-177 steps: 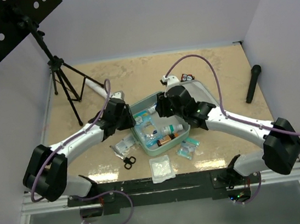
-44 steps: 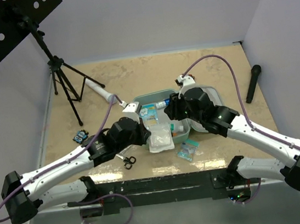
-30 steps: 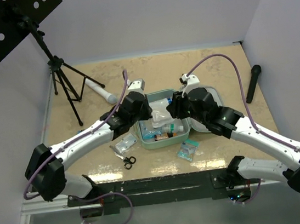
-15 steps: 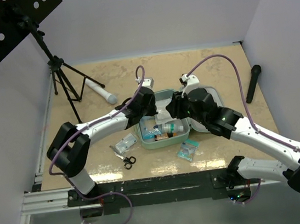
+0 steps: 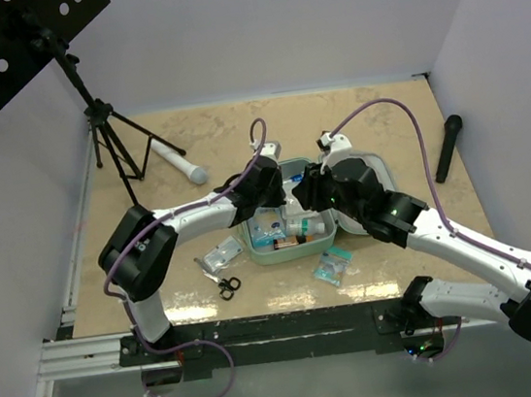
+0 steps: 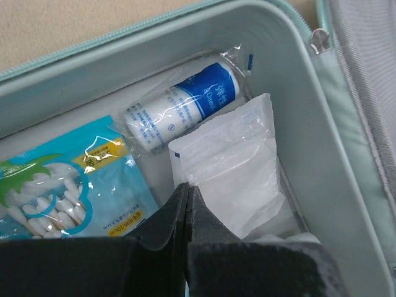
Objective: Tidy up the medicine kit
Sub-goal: Place the medical item at the medicine box.
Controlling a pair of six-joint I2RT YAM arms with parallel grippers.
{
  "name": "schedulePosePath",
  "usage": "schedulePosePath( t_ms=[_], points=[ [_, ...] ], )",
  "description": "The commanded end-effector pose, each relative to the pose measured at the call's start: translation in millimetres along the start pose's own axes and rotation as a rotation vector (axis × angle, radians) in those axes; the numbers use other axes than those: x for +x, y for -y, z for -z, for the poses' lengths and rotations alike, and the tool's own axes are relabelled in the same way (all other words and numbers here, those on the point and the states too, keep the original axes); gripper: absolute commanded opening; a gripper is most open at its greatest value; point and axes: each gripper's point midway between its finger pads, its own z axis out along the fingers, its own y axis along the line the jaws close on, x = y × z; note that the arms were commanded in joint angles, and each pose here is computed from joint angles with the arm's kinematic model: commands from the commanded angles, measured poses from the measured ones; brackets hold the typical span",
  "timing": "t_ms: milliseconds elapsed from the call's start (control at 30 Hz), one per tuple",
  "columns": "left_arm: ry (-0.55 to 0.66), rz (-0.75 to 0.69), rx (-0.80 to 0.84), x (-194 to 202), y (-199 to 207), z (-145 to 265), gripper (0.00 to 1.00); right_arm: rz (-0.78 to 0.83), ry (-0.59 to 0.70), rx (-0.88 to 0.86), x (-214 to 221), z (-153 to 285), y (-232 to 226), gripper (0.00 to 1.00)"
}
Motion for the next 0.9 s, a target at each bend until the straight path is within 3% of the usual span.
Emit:
schedulePosePath(
  t_ms=[0,267,367,600,767,867],
  points=[
    [0.028,0.009,0.033,-13,11,-7,0.0,-0.012,0.05,-0.009,-11,2,-2,0.4],
    [0.006,0.029,-0.008,-8,4,-12,0.0,-0.012,0.05,-0.002,-10,3,0,0.4],
    [-0.029,0.021,-0.044,-1,-3,-9,0.09,-0.012,0.052,-0.001,-11,4,0,0.4],
    [-0.048,0.018,-0.067,4,-8,-4,0.18,-0.011,0.059,0.004,-13,5,1,0.4],
    [-0.008,0.029,-0.041,-8,-2,7,0.33,-0.012,0.064,0.004,-15,8,1,0.4],
    [0.046,0.043,0.0,-25,8,19,0.37,-0.012,0.067,0.01,-15,8,2,0.4]
  ],
)
